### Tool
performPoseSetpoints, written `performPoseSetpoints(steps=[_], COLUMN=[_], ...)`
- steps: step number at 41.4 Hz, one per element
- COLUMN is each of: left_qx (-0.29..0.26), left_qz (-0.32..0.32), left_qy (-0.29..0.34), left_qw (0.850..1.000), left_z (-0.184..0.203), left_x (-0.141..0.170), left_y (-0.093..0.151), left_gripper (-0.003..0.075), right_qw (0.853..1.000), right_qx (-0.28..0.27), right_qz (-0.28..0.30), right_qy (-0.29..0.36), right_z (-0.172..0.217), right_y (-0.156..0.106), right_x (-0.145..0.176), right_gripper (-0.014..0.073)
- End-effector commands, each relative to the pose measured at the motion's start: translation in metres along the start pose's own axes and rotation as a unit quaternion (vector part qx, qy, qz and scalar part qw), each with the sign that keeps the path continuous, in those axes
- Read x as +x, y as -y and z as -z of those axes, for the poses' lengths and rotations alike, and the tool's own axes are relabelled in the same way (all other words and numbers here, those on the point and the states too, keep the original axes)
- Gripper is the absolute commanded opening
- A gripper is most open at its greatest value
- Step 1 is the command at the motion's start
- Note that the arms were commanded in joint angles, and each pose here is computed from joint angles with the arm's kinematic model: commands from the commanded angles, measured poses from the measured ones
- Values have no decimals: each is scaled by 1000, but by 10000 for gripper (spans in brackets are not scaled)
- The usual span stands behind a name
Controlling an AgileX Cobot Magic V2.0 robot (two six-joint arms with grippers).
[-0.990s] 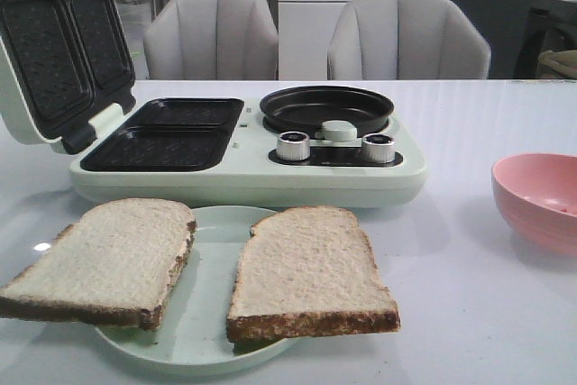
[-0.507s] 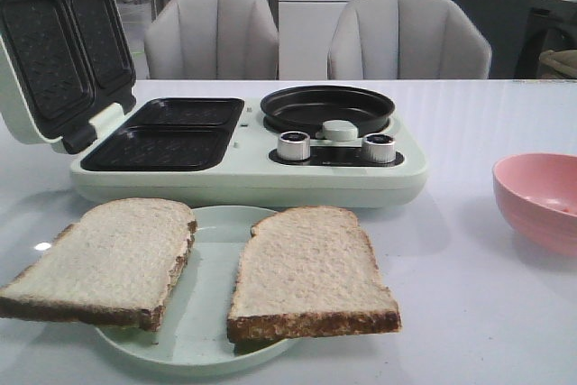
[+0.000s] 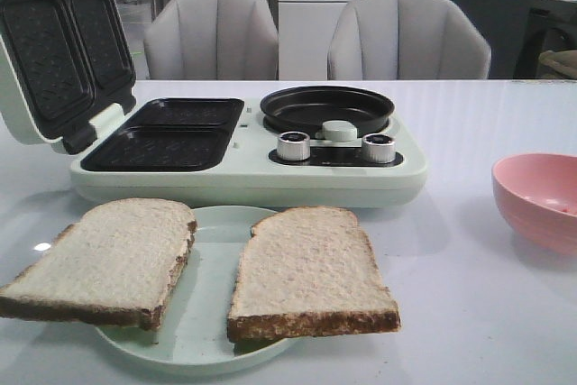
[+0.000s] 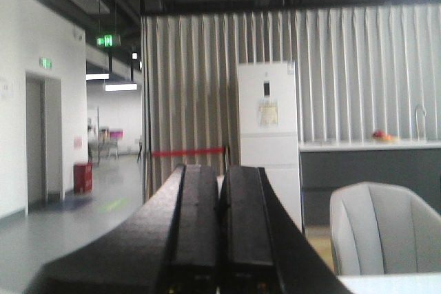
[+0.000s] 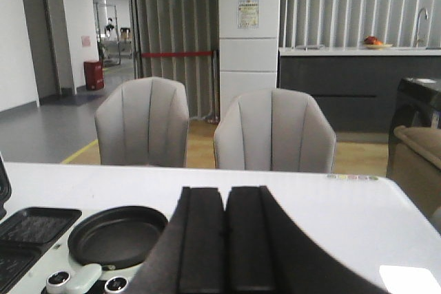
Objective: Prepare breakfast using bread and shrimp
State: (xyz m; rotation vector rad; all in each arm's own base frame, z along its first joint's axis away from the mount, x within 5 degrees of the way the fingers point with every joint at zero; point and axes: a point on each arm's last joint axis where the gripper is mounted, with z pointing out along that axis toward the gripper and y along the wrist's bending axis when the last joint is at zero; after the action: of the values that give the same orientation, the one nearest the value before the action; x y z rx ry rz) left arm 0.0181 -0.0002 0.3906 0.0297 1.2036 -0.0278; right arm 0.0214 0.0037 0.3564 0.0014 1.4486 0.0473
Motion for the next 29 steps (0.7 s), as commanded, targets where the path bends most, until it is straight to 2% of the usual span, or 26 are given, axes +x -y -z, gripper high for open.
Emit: performPoseSetpoints(steps=[1,10,20,29], left_qx=[2,1,1,1], left_qz=[5,4,2,4], left_qy=[-31,-142,-269,-327], left_qw=[1000,990,963,945], left_z=[-17,-41,-55,-56], left_x=[-17,5,53,86], left_y=[0,0,1,1], left_gripper=[101,101,101,101], right_qw=[1000,993,974,955], right_qx=[-1,-2,-1,1], right_qz=[1,-2,-8,-11], right_qy=[-12,-119,-228,-295], right_z=[-11,-44,-76,-90], right_y=[-1,0,3,4], right_x=[-24,-14,20,45], right_gripper=[48,48,48,48])
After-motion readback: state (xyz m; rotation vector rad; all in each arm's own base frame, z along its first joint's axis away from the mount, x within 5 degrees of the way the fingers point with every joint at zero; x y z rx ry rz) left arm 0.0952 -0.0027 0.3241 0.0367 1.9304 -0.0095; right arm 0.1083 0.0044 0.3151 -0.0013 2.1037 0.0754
